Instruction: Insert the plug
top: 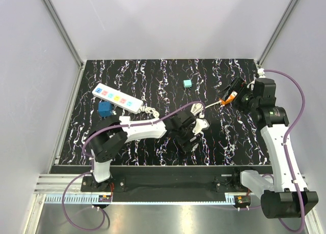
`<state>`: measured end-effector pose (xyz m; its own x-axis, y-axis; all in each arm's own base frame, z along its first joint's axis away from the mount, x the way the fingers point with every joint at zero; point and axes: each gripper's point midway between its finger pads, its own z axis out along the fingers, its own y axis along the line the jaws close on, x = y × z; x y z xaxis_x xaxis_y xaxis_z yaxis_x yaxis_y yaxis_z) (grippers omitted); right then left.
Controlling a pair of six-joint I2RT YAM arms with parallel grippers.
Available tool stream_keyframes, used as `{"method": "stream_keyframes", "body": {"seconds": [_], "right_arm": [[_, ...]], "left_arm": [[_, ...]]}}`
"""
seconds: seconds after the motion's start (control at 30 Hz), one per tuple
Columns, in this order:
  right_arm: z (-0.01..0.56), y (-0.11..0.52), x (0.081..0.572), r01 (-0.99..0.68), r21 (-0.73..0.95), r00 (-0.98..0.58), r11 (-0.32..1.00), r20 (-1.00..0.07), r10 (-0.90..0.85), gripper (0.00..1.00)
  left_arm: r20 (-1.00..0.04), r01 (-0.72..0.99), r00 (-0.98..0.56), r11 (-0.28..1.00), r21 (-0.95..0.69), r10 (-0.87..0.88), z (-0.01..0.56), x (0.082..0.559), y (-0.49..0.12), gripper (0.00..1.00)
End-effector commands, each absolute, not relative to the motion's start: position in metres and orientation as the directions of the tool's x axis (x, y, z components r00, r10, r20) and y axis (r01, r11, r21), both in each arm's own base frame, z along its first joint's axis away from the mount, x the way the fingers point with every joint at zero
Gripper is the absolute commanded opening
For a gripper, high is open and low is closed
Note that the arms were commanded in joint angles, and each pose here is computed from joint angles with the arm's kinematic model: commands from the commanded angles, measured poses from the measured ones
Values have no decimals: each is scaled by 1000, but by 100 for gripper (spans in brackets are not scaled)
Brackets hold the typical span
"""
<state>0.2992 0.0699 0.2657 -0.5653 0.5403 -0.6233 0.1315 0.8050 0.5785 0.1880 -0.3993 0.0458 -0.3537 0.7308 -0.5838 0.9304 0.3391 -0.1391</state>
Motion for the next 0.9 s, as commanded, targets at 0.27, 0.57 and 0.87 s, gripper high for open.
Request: {"method": "stream_keyframes", "body": {"seconds": [0.27, 0.57, 0.87], "right_arm": [[299, 86, 297, -65, 571, -553, 818, -703, 447, 98], [356, 175, 288, -514, 455, -446, 728, -866, 226, 97], [433, 237, 146, -998, -51, 55, 43, -996, 76, 100]], "left_arm": [[-686, 932, -353, 306, -196, 636, 118, 183, -406, 0], [-684, 738, -644, 41, -674, 343, 252, 168, -347, 0], [-725, 676, -607, -268, -686, 325, 326, 123, -317, 0]]}}
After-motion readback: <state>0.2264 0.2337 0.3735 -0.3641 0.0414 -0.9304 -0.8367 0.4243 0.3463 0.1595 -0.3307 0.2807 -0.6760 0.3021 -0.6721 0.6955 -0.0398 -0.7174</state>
